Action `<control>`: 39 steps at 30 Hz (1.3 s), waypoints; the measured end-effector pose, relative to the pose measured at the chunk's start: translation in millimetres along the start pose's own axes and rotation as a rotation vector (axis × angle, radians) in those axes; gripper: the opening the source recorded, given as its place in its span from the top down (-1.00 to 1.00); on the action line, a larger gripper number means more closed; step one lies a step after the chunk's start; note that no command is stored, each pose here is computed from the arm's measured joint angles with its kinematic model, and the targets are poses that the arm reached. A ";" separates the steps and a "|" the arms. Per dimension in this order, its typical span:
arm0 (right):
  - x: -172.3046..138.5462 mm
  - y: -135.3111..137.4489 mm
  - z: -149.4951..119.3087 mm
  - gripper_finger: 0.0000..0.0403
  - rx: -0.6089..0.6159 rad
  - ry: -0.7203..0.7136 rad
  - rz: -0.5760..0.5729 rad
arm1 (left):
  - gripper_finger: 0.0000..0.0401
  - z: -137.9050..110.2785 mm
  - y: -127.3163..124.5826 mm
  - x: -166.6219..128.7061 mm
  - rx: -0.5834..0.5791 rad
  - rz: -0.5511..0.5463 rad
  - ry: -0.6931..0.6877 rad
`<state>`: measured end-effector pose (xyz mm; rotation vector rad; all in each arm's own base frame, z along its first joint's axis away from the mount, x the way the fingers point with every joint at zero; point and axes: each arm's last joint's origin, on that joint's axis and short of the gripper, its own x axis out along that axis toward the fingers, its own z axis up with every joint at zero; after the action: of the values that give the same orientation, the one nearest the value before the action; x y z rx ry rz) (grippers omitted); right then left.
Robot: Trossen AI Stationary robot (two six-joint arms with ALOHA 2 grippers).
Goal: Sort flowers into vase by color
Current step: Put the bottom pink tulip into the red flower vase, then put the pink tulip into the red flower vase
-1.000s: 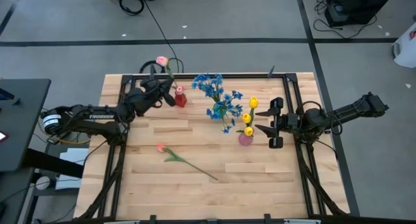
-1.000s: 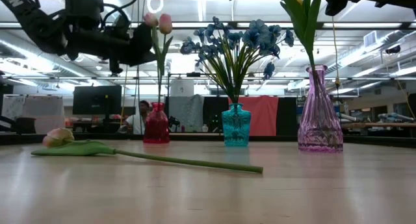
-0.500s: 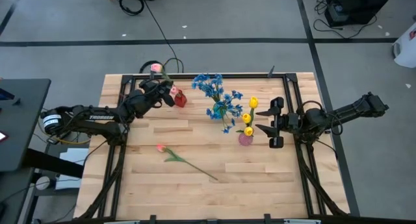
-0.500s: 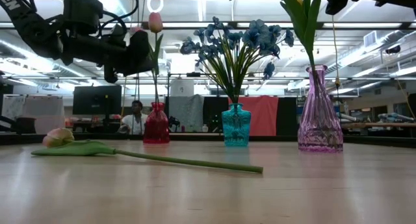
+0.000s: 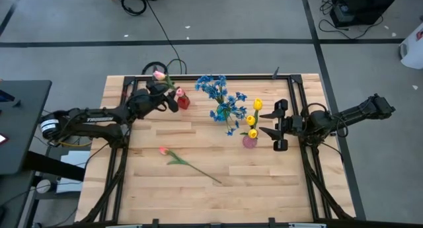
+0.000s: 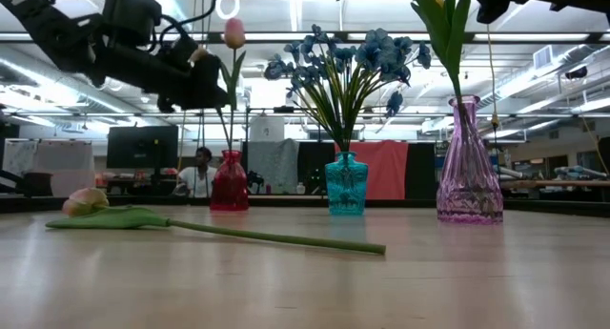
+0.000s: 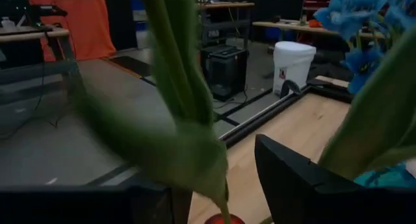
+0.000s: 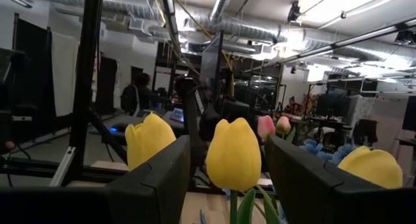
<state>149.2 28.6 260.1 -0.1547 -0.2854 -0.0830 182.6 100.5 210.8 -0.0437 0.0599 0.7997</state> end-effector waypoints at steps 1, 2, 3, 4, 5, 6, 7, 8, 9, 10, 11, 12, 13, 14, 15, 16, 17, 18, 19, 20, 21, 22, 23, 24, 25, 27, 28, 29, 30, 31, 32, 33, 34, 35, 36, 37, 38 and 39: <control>0.0 0.0 -0.1 -0.05 0.002 0.001 0.000 | 0.19 4.0 0.2 -0.8 0.007 0.001 0.001; 0.0 0.0 -0.2 -0.05 0.005 0.002 0.000 | 0.19 7.6 0.2 -1.5 0.010 0.000 0.004; 0.0 0.1 -0.3 -0.05 0.006 0.003 0.001 | 0.19 11.3 0.3 -2.5 0.012 0.000 0.011; 0.0 0.2 -0.7 -0.05 0.007 0.007 0.001 | 0.19 14.3 0.6 -3.8 0.014 -0.002 0.023; 0.0 0.2 -0.8 -0.05 0.007 0.008 0.002 | 0.19 16.6 1.0 -5.2 0.012 -0.003 0.043; 0.0 0.2 -0.9 -0.05 0.007 0.009 0.002 | 0.19 18.4 1.5 -6.7 0.007 -0.001 0.067; 0.0 0.2 -1.0 -0.05 0.007 0.010 0.002 | 0.19 19.2 2.1 -8.3 0.007 0.006 0.091; 0.0 0.2 -1.0 -0.05 0.007 0.010 0.002 | 0.19 19.7 3.0 -10.3 0.001 0.011 0.112; 0.0 0.2 -1.0 -0.05 0.007 0.010 0.002 | 0.19 19.4 3.9 -12.7 0.001 0.015 0.131; 0.0 0.3 -1.1 -0.05 0.007 0.011 0.002 | 0.18 19.6 4.5 -15.0 -0.002 0.016 0.142; 0.0 0.3 -1.1 -0.05 0.008 0.011 0.002 | 0.17 20.2 4.7 -17.3 -0.009 0.013 0.149; 0.0 0.3 -1.2 -0.05 0.014 0.012 0.002 | 0.15 20.6 4.6 -19.5 -0.008 0.010 0.154; 0.0 0.3 -1.4 -0.05 0.019 0.014 0.003 | 0.13 21.3 4.3 -21.8 -0.008 0.004 0.156; 0.0 0.4 -1.6 -0.05 0.020 0.016 0.003 | 0.10 22.3 3.8 -23.8 -0.008 -0.002 0.153; 0.0 0.4 -1.7 -0.05 0.020 0.017 0.004 | 0.08 23.7 3.2 -25.6 -0.010 -0.008 0.146; 0.0 0.4 -1.8 -0.05 0.019 0.018 0.004 | 0.06 25.7 2.4 -27.5 -0.009 -0.017 0.132; 0.0 0.4 -1.9 -0.05 0.019 0.019 0.004 | 0.04 28.2 1.2 -29.3 -0.002 -0.029 0.112; 0.0 0.4 -2.1 -0.05 0.019 0.021 0.003 | 0.02 30.8 -0.2 -31.2 0.006 -0.042 0.092; 0.0 0.3 -2.3 -0.05 0.019 0.024 -0.002 | 0.01 32.8 -1.8 -33.1 0.016 -0.055 0.077; 0.0 0.1 -2.4 -0.05 0.025 0.026 -0.011 | 0.01 34.4 -3.5 -34.9 0.017 -0.067 0.066; 0.0 -0.2 -2.6 -0.05 0.039 0.030 -0.020 | 0.01 35.2 -4.8 -36.7 0.017 -0.076 0.061; -0.1 -0.2 -2.8 -0.05 0.053 0.032 -0.024 | 0.01 35.5 -6.0 -38.6 0.020 -0.084 0.062; -0.1 -0.2 -3.2 -0.05 0.069 0.036 -0.024 | 0.01 35.3 -7.1 -40.6 0.025 -0.090 0.066; -0.1 0.0 -3.7 -0.05 0.085 0.041 -0.024 | 0.01 34.9 -8.0 -42.6 0.037 -0.091 0.073; -0.1 0.2 -4.1 -0.05 0.101 0.046 -0.022 | 0.01 34.2 -8.7 -45.0 0.055 -0.093 0.083; -0.4 1.4 -5.1 -0.05 0.133 0.057 -0.015 | 0.00 32.3 -9.9 -49.9 0.076 -0.084 0.107; -0.6 2.1 -5.5 -0.05 0.142 0.061 -0.010 | 0.00 31.7 -10.3 -52.7 0.084 -0.079 0.116; -0.7 2.7 -5.4 -0.05 0.149 0.062 -0.006 | 0.00 31.6 -10.7 -55.7 0.090 -0.080 0.120; -0.9 3.2 -5.2 -0.05 0.154 0.060 -0.003 | 0.00 32.0 -11.3 -58.9 0.093 -0.084 0.121; -1.1 3.6 -4.8 -0.05 0.163 0.058 0.000 | 0.00 32.4 -12.0 -62.1 0.096 -0.098 0.121; -1.3 3.9 -4.4 -0.05 0.171 0.055 0.002 | 0.00 32.7 -13.1 -65.3 0.098 -0.115 0.121; -1.4 4.2 -4.2 -0.05 0.180 0.054 0.004 | 0.00 32.8 -14.5 -68.5 0.101 -0.136 0.123; -1.5 4.5 -3.8 -0.05 0.186 0.051 0.005 | 0.00 32.4 -16.0 -71.8 0.105 -0.164 0.129; -1.6 4.6 -3.6 -0.05 0.192 0.049 0.006 | 0.00 31.7 -17.9 -74.7 0.102 -0.199 0.138; -1.6 4.7 -3.1 -0.05 0.199 0.045 0.007 | 0.00 30.7 -19.9 -77.3 0.088 -0.230 0.151; -1.6 4.7 -2.7 -0.05 0.205 0.041 0.007 | 0.00 28.8 -21.7 -79.7 0.074 -0.262 0.173; -1.6 4.6 -2.1 -0.05 0.208 0.035 0.006 | 0.00 26.4 -23.5 -81.9 0.060 -0.293 0.200; -1.5 4.5 -1.7 -0.05 0.210 0.031 0.008 | 0.00 23.9 -25.3 -83.8 0.040 -0.319 0.231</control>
<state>148.7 32.8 257.4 0.0536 -0.2606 -0.0473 143.4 24.5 240.8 -0.1054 0.2809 0.4711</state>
